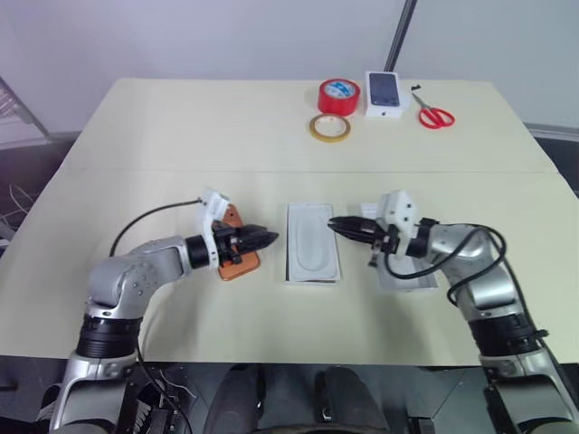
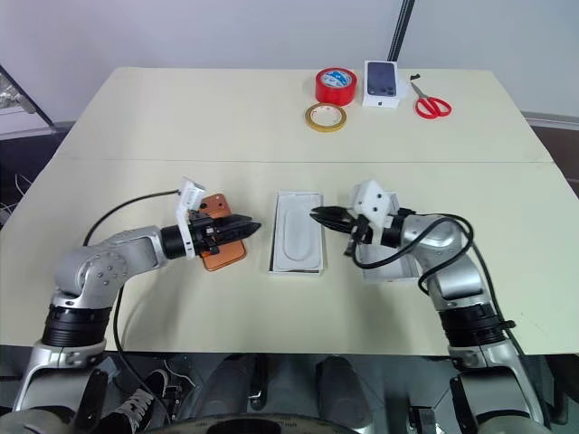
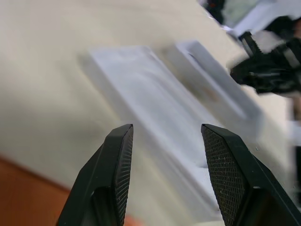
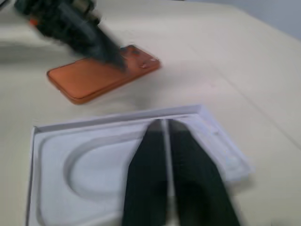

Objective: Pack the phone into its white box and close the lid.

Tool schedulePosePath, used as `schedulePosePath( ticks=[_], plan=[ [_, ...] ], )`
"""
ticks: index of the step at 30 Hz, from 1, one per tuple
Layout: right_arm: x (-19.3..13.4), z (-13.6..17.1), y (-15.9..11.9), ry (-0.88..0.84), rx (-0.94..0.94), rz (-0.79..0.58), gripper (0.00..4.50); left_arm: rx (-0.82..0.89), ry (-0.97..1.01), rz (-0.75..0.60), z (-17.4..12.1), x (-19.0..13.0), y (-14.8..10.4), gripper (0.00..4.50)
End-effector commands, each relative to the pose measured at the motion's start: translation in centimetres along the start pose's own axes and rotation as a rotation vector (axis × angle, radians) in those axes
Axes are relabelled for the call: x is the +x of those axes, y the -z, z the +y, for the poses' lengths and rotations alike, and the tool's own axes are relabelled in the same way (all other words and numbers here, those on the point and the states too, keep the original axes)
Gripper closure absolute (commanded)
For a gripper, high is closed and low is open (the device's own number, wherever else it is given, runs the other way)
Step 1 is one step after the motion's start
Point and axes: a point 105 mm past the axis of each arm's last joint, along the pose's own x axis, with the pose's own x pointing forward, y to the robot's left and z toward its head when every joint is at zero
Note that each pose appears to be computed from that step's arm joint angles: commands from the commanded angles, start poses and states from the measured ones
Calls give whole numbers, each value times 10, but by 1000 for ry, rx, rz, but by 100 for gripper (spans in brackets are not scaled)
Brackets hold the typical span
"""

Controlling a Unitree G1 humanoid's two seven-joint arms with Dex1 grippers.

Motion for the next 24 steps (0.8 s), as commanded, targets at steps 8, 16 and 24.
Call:
schedulePosePath(
  ticks=[8, 16, 24],
  plan=[
    [12, 14, 26, -130, -194, 184, 446, 421, -30, 11, -1, -24, 16, 207],
    [38, 31, 37, -237, -268, 256, 446, 368, -67, -42, 6, -20, 6, 207],
    [50, 33, 26, -237, -291, 188, 446, 352, -80, -73, 5, -20, 3, 207]
  ],
)
